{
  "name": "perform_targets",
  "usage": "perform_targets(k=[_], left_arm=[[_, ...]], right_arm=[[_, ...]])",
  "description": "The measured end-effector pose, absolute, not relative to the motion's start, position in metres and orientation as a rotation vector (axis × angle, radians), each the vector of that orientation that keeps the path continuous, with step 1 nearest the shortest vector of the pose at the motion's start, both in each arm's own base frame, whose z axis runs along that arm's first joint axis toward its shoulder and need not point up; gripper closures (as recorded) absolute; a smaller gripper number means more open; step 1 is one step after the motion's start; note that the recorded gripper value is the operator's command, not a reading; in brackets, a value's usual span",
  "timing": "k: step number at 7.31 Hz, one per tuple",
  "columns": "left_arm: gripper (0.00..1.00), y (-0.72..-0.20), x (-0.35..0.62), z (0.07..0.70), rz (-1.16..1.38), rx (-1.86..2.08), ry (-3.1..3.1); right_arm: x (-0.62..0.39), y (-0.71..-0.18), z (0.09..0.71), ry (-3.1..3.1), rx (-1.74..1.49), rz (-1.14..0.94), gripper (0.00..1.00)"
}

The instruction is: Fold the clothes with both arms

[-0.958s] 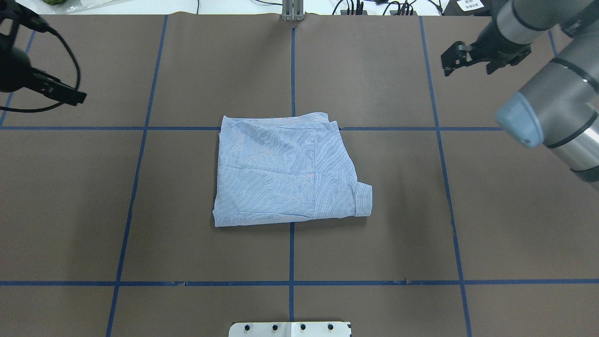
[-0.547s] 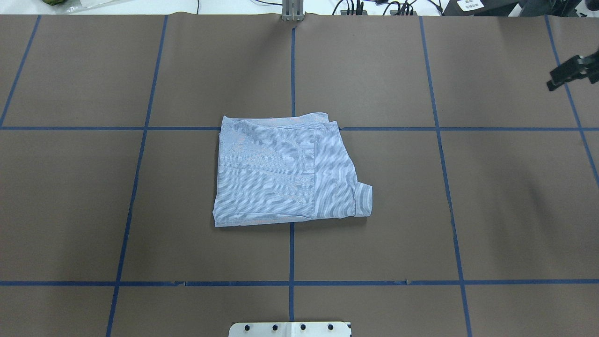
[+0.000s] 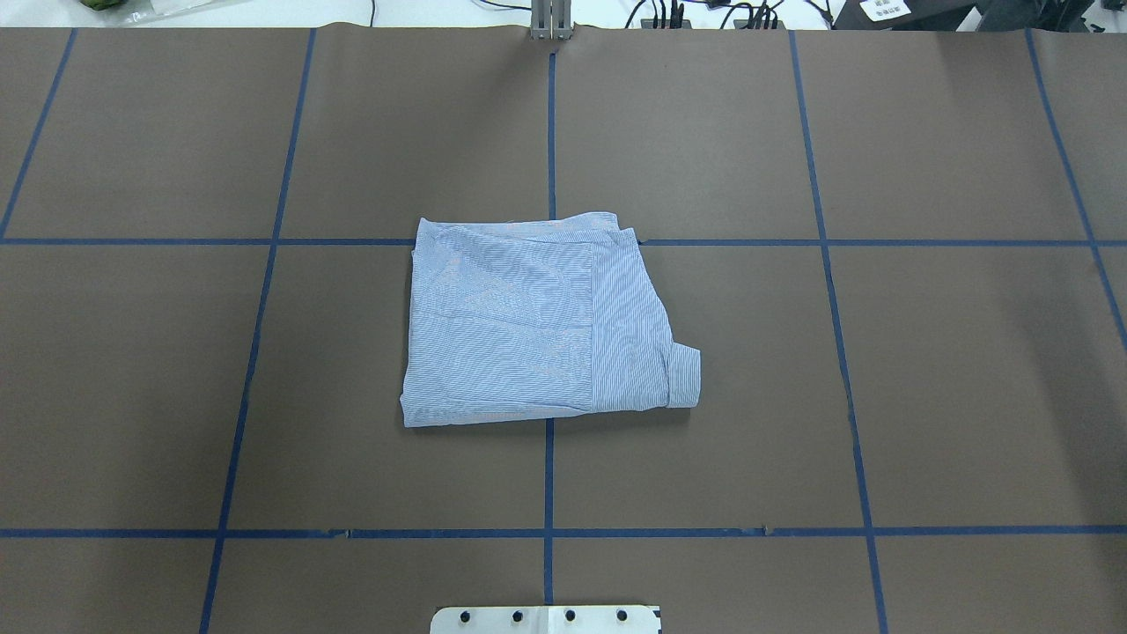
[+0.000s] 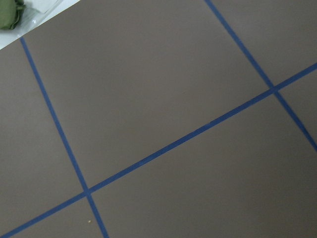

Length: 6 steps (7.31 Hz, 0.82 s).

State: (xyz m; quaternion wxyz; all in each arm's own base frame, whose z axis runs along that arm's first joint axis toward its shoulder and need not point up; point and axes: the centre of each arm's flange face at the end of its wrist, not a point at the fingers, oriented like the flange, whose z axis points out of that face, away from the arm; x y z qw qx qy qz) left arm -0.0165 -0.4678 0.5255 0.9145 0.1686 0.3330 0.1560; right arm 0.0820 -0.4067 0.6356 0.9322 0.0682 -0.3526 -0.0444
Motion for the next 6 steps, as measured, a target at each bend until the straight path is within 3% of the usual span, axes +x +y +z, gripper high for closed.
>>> perform_targets(k=[6], left_arm=[[0.0,-0.421,-0.06,0.611,0.193,0.052,0.766]], right_arm=[[0.098,-0.364,0.585,-0.729,0.066,-0.033,0.0]])
